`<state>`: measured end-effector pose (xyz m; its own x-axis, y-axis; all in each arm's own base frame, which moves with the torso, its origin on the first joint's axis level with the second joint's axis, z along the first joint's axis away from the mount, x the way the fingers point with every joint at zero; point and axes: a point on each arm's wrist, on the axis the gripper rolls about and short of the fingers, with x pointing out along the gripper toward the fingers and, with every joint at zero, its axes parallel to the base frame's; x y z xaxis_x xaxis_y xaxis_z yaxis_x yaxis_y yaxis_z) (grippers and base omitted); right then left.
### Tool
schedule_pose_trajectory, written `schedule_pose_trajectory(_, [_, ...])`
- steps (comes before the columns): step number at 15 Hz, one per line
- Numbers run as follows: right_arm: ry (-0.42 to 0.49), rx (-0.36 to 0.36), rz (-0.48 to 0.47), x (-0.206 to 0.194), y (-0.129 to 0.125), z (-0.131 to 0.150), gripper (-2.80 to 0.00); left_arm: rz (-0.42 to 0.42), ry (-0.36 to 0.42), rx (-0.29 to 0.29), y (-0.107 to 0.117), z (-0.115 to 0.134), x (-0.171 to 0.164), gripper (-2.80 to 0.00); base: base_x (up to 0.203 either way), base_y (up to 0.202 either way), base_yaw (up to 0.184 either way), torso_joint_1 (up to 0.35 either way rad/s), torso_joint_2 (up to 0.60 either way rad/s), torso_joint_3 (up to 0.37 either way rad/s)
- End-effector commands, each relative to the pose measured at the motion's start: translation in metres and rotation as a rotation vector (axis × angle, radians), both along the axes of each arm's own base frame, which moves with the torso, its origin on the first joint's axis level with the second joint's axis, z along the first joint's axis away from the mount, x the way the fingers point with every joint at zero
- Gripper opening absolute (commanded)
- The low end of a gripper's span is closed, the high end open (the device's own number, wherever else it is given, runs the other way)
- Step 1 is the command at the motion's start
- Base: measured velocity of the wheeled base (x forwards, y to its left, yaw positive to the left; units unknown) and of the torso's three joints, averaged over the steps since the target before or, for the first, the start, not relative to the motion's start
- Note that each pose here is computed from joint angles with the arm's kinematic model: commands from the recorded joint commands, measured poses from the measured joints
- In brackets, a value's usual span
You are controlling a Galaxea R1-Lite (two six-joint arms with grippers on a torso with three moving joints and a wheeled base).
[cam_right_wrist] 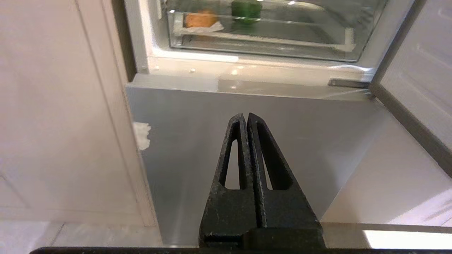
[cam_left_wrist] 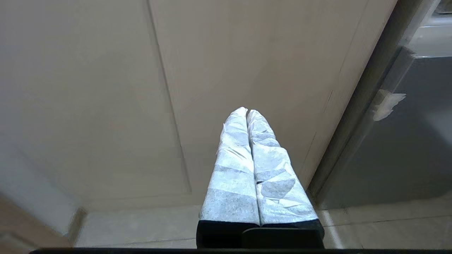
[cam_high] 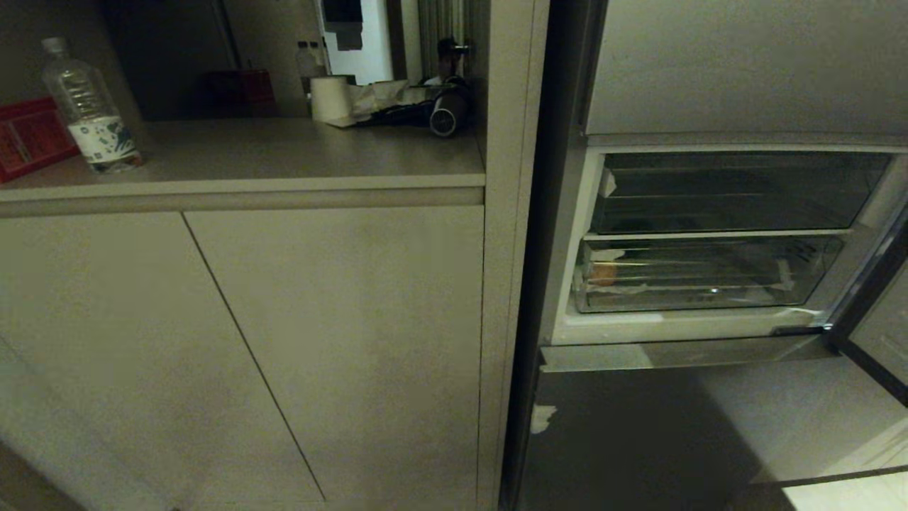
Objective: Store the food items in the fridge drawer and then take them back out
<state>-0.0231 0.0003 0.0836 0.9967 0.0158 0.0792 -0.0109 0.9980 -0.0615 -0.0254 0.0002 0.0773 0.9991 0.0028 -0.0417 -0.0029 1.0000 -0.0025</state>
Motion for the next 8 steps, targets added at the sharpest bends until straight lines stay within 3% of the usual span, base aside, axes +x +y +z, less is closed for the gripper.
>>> schedule_pose_trajectory(1, [0.029,0.001,-0.001,0.0024,0.0000,-0.0088,-2.80,-0.001,0.001,0.000,0.0001,0.0000,0.0001,-2.80,-0.003,-0.003,-0.100,0.002,0.00,0.002])
schedule_pose_trajectory(3, [0.026,0.039,-0.020,0.0024,-0.0005,-0.0086,-2.80,-0.001,0.001,0.000,0.0001,0.0000,0.0001,-2.80,-0.003,0.006,-0.172,0.004,0.00,0.005])
schedule_pose_trajectory(8, [0.026,0.050,-0.022,0.0024,-0.0005,-0.0085,-2.80,-0.001,0.001,0.000,0.0001,0.0000,0.0001,-2.80,-0.003,0.006,-0.177,0.002,0.00,0.003])
